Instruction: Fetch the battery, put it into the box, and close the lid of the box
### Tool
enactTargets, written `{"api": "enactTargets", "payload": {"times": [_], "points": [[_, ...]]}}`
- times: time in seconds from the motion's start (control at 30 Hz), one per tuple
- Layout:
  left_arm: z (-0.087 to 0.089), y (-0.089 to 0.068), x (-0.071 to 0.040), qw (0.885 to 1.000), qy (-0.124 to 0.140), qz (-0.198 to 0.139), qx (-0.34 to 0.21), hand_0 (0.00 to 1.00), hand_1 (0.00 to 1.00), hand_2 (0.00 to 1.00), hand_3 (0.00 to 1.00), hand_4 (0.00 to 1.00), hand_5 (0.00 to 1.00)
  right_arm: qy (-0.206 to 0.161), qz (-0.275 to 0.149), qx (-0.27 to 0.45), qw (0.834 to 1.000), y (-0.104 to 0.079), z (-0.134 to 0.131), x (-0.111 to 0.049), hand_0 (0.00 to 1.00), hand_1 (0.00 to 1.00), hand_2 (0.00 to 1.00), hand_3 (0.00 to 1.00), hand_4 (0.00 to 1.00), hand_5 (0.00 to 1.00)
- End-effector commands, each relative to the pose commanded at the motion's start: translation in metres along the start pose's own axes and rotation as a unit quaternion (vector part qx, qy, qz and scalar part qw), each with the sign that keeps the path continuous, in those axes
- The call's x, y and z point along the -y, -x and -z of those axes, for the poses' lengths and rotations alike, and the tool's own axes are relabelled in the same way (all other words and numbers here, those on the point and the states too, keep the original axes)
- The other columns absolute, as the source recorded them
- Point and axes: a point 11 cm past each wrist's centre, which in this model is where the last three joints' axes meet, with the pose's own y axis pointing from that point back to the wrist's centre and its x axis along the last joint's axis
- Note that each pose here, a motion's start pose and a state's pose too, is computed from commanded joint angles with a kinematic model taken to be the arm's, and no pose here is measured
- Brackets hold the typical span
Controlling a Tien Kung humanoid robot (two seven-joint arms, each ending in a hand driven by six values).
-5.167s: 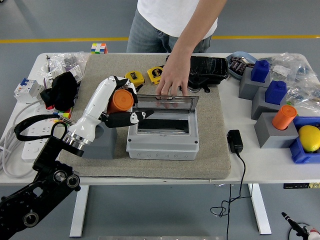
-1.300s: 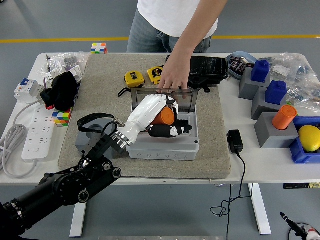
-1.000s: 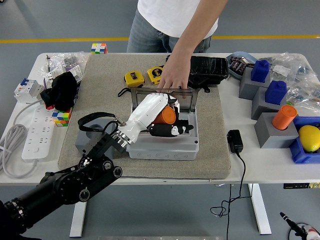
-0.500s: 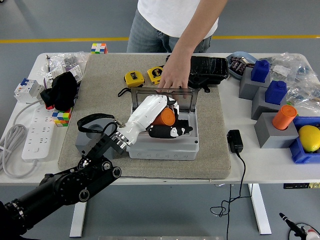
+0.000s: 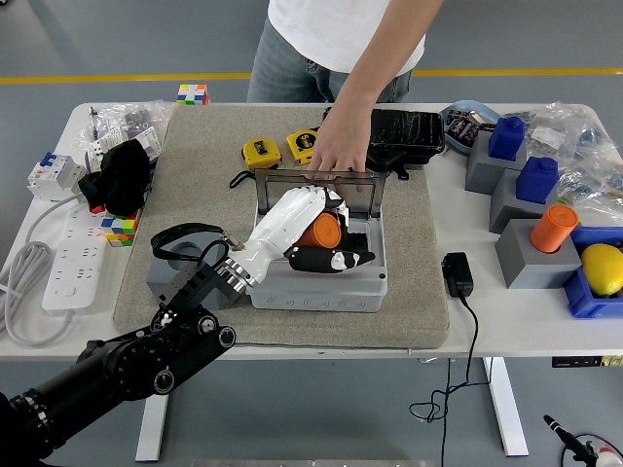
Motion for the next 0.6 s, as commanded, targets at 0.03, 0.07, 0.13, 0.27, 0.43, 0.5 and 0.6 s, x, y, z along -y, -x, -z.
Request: {"api": "enactTargets", "payload": {"times": [0.03,0.07,0.13,0.27,0.43,0.5,0.6], "points": [[0.0004,-0.0003,0.0,1.0,0.0,-0.001,0.0,0.683,0.572,0.375,0.374,0.943,0.51,0.0,0.0,0.001,1.0,-0.0002,0.0002,0.0,0.943,0.917,0.84,0.822,0.998,0.998],[0.0006,-0.0007,0.0002,1.0,0.0,-0.002,0.0,0.683,0.572,0.375,0.374,0.943,0.51,0.0,0.0,0.001,1.0,-0.0005,0.0005,0.0001,0.943,0.917,0.84,0.822,0.998,0.998],[0.0006,-0.0017,0.0007,1.0,0.001,-0.003,0.002,0.961,0.712,0.584,0.535,0.983,0.539,-0.001,-0.001,0.001,1.0,-0.0013,0.001,0.0002,0.943,0.917,0.84,0.822,0.998,0.998],[-0.0003,-0.0012,0.0021,1.0,0.002,0.005,0.004,0.961,0.712,0.584,0.535,0.983,0.539,0.0,-0.002,0.002,1.0,-0.0024,0.0014,0.0004,0.943,0.917,0.84,0.822,0.998,0.998],[0.0001,-0.0002,0.0016,1.0,0.003,0.013,0.009,0.998,0.797,0.659,0.616,0.998,0.573,-0.002,-0.001,0.003,1.0,-0.0018,0.0033,0.0004,0.943,0.917,0.84,0.821,0.998,0.998],[-0.0012,-0.0006,0.0015,1.0,0.008,0.013,0.014,0.998,0.797,0.659,0.616,0.998,0.573,-0.002,-0.001,0.003,1.0,-0.0017,0.0033,0.0004,0.943,0.917,0.84,0.821,0.998,0.998],[-0.0045,-0.0011,0.0019,1.0,0.014,0.012,0.019,0.998,0.989,0.876,0.822,0.998,0.769,-0.002,-0.001,0.003,1.0,-0.0014,0.003,0.0003,0.942,0.917,0.84,0.822,0.998,0.998]]}}
